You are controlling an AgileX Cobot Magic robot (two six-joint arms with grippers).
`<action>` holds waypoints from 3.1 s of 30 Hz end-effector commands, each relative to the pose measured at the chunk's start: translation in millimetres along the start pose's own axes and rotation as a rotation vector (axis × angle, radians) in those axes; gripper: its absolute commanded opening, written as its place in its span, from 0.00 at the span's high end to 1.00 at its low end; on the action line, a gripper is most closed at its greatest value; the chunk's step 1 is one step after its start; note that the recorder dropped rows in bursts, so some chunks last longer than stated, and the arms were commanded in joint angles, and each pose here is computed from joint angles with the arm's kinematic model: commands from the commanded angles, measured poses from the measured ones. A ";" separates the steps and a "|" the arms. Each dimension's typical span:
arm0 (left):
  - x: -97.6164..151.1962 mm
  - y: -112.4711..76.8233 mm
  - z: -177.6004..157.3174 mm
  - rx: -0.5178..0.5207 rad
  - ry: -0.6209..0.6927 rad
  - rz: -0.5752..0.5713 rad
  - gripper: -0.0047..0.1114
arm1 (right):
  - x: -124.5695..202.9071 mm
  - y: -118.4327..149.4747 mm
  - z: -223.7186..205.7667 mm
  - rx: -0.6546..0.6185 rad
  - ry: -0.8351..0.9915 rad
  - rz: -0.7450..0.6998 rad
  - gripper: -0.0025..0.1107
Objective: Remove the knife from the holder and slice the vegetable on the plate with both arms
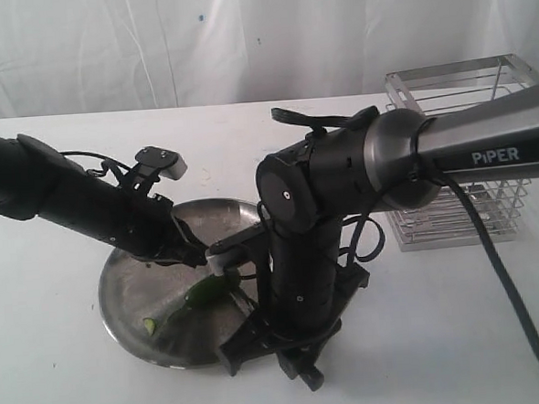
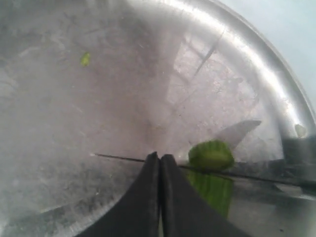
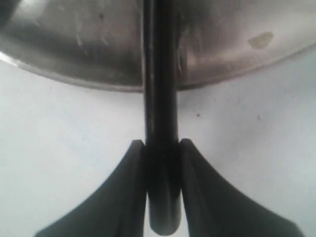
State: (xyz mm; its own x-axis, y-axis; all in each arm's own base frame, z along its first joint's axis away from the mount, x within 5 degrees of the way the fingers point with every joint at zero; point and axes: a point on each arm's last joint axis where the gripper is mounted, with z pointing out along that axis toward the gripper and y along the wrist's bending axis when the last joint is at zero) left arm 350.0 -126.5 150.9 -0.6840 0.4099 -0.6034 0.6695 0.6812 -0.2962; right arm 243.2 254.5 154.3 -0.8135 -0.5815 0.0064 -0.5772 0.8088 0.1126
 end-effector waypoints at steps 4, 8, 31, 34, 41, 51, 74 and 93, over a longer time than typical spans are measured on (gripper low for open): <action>-3.9 -12.5 -9.7 0.065 0.006 0.035 0.96 | 6.5 -3.8 3.6 0.026 0.063 0.003 0.98; -3.1 -12.8 -8.7 0.075 0.010 0.032 0.96 | 6.5 -3.8 3.6 0.026 0.063 0.003 0.98; 1.7 0.2 22.3 0.111 -0.097 -0.089 0.96 | 6.8 -3.5 3.6 0.023 0.066 -0.002 0.98; 7.3 1.7 26.3 0.112 -0.059 -0.070 0.96 | 7.9 -3.0 3.1 0.018 0.081 -0.014 0.98; 26.2 8.3 26.0 0.035 0.146 -0.038 0.96 | 17.5 0.2 -3.1 -0.013 0.216 -0.063 0.98; 33.1 13.2 20.9 -0.029 0.257 -0.010 0.96 | 17.2 -0.9 -1.0 -0.004 0.222 -0.067 0.98; -20.1 -27.8 -45.7 0.034 0.023 0.002 0.96 | 3.8 -6.1 -34.5 0.028 0.136 -0.085 0.98; 37.9 -64.5 -57.9 0.162 0.077 0.278 0.94 | 21.6 -9.0 -72.4 0.214 -0.016 -0.006 0.98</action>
State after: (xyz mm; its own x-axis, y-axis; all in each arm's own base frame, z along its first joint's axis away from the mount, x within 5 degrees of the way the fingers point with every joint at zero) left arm 274.9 -114.9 193.7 -0.5967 0.5712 -0.5636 0.7889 0.5460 -0.2819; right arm 233.8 238.3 220.1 -0.8048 -0.5933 -0.0144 -0.5933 0.8049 -0.0085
